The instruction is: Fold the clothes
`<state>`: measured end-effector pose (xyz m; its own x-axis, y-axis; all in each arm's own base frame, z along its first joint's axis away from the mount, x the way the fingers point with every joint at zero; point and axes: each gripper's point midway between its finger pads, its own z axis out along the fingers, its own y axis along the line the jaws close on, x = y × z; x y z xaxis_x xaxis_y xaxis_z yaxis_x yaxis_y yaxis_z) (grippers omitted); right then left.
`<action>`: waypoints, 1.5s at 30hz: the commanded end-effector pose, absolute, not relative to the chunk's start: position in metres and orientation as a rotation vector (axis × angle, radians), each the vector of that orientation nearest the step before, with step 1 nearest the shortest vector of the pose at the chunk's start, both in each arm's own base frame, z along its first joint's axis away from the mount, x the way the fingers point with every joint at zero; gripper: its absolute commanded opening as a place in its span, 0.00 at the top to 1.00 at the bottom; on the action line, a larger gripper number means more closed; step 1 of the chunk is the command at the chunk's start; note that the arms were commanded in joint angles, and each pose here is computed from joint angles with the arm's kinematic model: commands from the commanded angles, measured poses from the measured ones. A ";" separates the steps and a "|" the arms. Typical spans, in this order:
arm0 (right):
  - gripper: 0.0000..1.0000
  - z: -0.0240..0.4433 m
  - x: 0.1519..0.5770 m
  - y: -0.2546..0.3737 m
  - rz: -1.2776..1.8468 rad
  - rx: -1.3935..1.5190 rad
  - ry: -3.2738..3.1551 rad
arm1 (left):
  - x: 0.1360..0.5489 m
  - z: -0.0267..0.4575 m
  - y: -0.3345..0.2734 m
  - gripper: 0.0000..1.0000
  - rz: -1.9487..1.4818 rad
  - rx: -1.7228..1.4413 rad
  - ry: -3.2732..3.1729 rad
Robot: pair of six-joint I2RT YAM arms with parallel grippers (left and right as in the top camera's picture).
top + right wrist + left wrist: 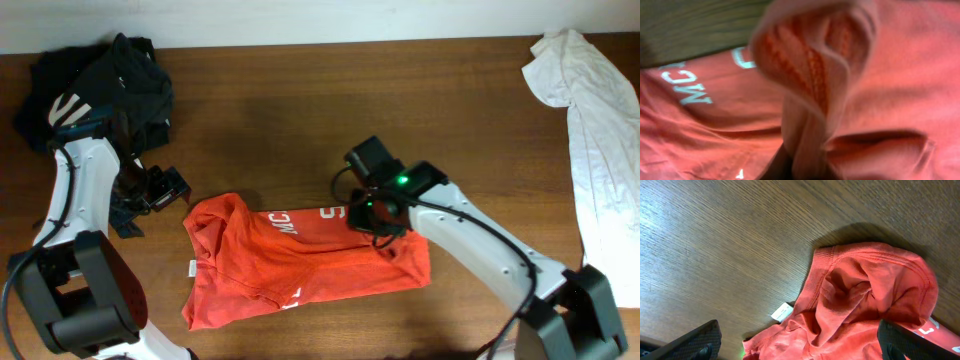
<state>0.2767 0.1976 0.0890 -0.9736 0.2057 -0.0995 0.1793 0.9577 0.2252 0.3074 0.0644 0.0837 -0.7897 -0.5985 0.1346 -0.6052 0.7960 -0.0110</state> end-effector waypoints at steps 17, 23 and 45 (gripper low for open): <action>0.36 0.071 0.217 0.194 -0.099 -0.600 3.079 | 0.301 0.084 0.062 0.01 0.067 0.924 -2.848; 0.36 0.021 0.215 0.193 -0.231 -0.634 3.179 | 0.300 0.084 0.062 0.01 0.067 0.923 -2.844; 0.96 0.069 0.173 0.245 0.396 -0.409 3.337 | 0.300 0.084 0.062 0.01 0.067 0.923 -2.844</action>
